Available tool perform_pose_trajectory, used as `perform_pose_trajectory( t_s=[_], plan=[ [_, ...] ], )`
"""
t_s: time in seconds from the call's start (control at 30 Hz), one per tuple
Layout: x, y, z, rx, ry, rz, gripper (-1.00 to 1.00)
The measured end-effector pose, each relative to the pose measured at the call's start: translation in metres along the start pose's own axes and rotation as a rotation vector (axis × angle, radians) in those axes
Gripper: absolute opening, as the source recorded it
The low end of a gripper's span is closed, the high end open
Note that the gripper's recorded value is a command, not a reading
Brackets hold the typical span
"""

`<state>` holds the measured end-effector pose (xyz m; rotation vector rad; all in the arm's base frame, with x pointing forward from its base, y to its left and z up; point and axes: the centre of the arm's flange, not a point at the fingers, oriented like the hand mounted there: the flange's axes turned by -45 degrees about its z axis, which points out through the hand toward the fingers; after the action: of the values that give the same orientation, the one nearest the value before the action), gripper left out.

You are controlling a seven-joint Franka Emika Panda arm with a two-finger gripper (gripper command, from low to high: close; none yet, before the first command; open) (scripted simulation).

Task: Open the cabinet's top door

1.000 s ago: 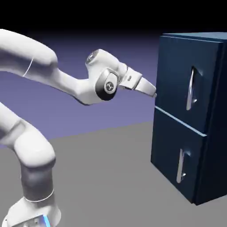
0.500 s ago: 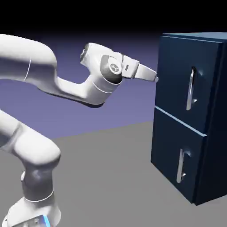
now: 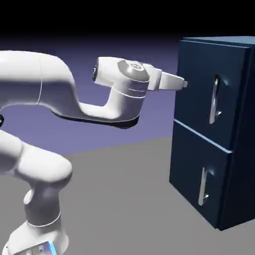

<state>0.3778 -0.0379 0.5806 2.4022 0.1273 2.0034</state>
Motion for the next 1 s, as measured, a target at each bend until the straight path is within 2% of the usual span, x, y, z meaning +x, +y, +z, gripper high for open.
perform_pose_trajectory(
  t_s=[0.73, 0.87, 0.9, 1.0],
  plan=[
    [-0.061, 0.085, 0.055, 0.009, 0.182, 0.06, 1.0],
    [-0.054, 0.085, 0.094, 0.009, 0.182, 0.062, 1.0],
    [-0.052, 0.085, 0.104, 0.009, 0.182, 0.061, -1.0],
    [-0.053, 0.082, 0.098, -0.01, 0.181, 0.063, -1.0]
  ],
)
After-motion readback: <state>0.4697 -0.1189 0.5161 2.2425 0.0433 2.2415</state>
